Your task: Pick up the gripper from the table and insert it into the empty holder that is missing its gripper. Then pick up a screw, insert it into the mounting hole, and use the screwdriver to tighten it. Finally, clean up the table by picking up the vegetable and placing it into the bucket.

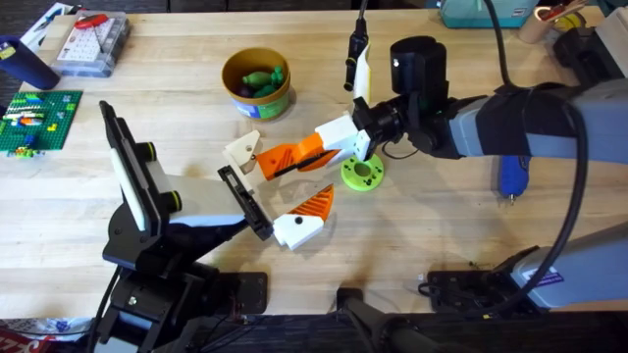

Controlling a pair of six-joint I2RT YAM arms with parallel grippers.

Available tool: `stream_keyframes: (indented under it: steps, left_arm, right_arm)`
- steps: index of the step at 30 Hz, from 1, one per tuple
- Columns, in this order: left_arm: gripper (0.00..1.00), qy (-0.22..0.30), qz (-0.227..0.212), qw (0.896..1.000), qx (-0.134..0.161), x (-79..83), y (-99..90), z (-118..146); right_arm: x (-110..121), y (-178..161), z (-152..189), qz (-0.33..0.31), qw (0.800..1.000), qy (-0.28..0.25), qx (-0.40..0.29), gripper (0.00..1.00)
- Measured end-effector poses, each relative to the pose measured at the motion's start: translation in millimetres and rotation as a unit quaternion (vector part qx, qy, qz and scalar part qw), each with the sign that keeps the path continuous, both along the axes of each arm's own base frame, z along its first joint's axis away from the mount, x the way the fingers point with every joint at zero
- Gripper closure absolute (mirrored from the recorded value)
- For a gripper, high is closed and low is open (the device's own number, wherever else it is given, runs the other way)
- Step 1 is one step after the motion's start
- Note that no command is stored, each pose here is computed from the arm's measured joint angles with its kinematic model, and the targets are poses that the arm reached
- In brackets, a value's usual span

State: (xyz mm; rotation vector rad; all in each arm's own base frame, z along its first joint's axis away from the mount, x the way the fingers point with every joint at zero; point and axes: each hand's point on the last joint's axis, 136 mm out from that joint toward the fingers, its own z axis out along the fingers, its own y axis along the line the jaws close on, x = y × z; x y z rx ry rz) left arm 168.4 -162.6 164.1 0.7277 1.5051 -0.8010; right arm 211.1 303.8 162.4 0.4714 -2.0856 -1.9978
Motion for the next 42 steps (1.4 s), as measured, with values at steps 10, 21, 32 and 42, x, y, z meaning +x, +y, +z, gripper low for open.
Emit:
stream_keyframes:
  steps: [10, 21, 32, 42]
  left_arm:
    - [0.015, -0.001, 0.006, 1.000, 0.000, 1.8, 1.3, 0]
    - [0.015, -0.001, 0.011, 1.000, 0.001, 3.2, 2.2, 0]
    - [0.014, -0.002, 0.014, 1.000, 0.002, 4.0, 2.9, 0]
    - [0.014, 0.002, 0.019, 1.000, -0.001, 5.3, 3.8, 0]
  right_arm:
    - [3, 0, 6, 0.001, 1.000, 0.001, 0.006, 0.986]
    - [6, 3, 17, 0.004, 1.000, 0.018, 0.006, 0.986]
    - [7, 10, 19, 0.003, 0.999, 0.043, -0.008, 0.986]
    - [16, 22, 13, 0.018, 0.999, 0.049, -0.010, 0.986]
